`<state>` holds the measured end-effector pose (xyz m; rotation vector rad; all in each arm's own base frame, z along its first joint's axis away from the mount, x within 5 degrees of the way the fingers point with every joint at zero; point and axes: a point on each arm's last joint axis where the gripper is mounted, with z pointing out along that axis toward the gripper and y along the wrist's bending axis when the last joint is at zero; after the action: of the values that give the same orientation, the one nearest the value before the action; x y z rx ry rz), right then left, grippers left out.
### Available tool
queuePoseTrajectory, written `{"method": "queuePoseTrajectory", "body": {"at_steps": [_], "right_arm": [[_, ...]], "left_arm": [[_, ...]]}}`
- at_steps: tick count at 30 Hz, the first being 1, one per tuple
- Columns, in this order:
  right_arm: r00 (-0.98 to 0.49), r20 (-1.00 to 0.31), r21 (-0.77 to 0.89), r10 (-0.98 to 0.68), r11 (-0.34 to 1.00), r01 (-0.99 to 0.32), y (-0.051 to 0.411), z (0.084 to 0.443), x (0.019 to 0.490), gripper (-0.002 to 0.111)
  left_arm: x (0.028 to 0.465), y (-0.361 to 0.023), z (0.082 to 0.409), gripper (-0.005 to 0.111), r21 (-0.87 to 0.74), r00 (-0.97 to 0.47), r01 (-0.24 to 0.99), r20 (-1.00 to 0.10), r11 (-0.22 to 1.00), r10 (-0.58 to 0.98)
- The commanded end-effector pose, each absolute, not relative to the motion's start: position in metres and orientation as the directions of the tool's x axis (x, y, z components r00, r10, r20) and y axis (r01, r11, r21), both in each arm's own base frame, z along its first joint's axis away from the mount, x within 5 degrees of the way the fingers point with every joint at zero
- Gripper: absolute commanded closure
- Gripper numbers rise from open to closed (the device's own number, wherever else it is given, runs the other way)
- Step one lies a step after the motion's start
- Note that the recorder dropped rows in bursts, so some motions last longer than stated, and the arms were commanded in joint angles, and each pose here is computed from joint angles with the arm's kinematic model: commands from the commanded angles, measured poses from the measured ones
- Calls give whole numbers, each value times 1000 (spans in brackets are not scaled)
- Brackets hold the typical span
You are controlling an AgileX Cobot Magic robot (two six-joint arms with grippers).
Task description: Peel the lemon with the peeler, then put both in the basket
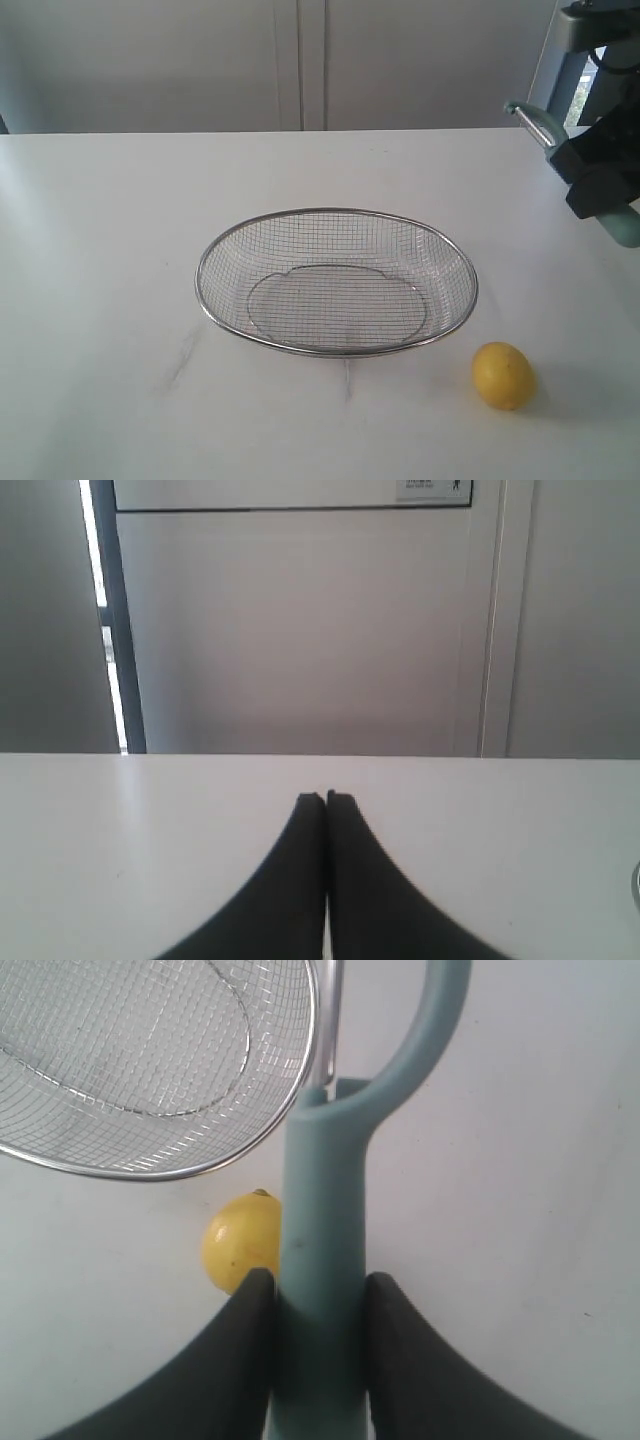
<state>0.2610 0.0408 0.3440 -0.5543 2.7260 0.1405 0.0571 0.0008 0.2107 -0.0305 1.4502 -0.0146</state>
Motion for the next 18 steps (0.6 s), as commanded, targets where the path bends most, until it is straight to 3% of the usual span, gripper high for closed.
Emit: {"method": "queuePoseTrajectory", "body": {"at_steps": [1, 11, 18], "right_arm": [[-861, -367, 29, -353, 921, -390, 41, 345, 259, 108], [-861, -367, 29, -353, 921, -390, 41, 345, 259, 108], [-861, -367, 29, -353, 921, -390, 41, 345, 259, 108]], "left_arm": [[56, 1, 215, 107, -92, 182, -2, -979, 996, -90], [49, 3, 236, 107, -184, 415, 47, -890, 982, -187], [48, 3, 238, 107, -183, 435, 50, -881, 982, -186]]}}
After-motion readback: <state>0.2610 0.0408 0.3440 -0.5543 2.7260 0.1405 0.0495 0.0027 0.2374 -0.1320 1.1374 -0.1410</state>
